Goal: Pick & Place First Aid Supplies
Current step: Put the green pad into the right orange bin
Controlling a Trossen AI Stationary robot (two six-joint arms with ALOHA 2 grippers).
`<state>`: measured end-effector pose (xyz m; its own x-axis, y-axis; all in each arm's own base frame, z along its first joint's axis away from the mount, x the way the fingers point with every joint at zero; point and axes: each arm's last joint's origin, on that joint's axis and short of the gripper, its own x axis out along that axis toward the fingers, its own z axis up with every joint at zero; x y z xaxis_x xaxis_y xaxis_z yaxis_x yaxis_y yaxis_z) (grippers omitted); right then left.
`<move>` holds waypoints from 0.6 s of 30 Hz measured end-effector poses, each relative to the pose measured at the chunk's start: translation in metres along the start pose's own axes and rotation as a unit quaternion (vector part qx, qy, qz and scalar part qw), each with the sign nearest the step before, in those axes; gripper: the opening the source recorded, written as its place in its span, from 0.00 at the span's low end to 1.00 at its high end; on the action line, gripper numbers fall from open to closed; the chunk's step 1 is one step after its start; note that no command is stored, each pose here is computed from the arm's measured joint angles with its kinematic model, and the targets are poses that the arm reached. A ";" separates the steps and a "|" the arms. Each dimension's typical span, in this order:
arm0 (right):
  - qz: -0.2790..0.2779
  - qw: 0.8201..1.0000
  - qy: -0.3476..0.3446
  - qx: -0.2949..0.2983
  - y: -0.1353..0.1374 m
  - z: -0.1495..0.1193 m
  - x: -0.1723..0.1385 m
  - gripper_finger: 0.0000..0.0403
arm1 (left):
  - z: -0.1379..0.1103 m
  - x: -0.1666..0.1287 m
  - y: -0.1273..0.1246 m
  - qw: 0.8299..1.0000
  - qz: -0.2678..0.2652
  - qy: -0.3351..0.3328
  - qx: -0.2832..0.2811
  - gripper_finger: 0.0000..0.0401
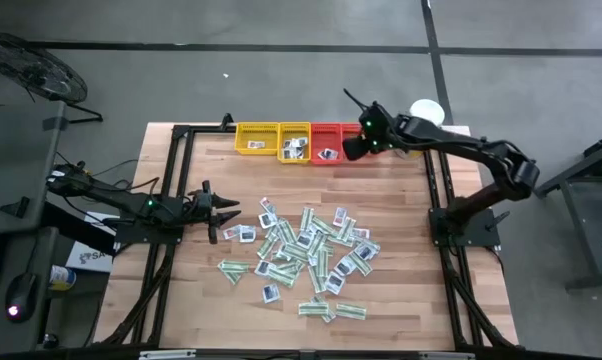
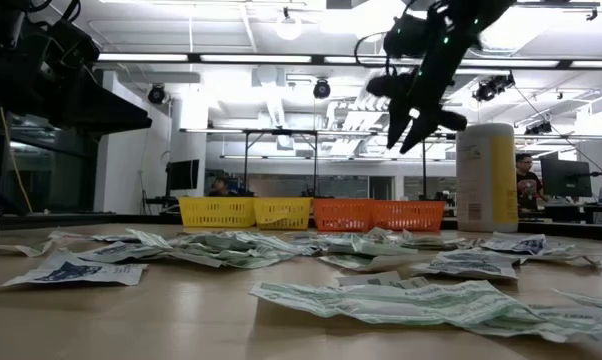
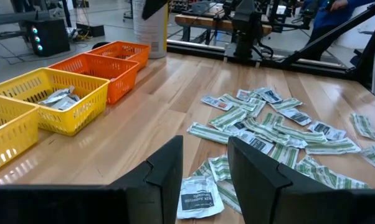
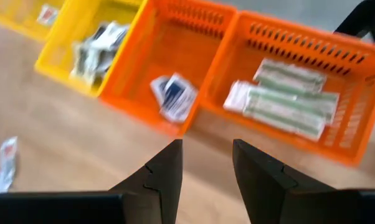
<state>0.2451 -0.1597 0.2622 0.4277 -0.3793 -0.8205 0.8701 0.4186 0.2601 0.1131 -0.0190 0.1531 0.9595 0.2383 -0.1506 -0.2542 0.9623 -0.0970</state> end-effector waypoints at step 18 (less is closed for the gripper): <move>0.083 0.984 0.076 -0.141 0.057 -0.060 -0.025 0.33 | 0.000 0.000 0.000 1.000 0.000 0.000 0.000 0.32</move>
<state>0.2688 -0.0771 0.2675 0.4989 -0.1676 -0.8503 0.6788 0.6856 0.2632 0.1131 -0.0190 0.1531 0.9594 0.2384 -0.1507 -0.2543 0.9622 -0.0973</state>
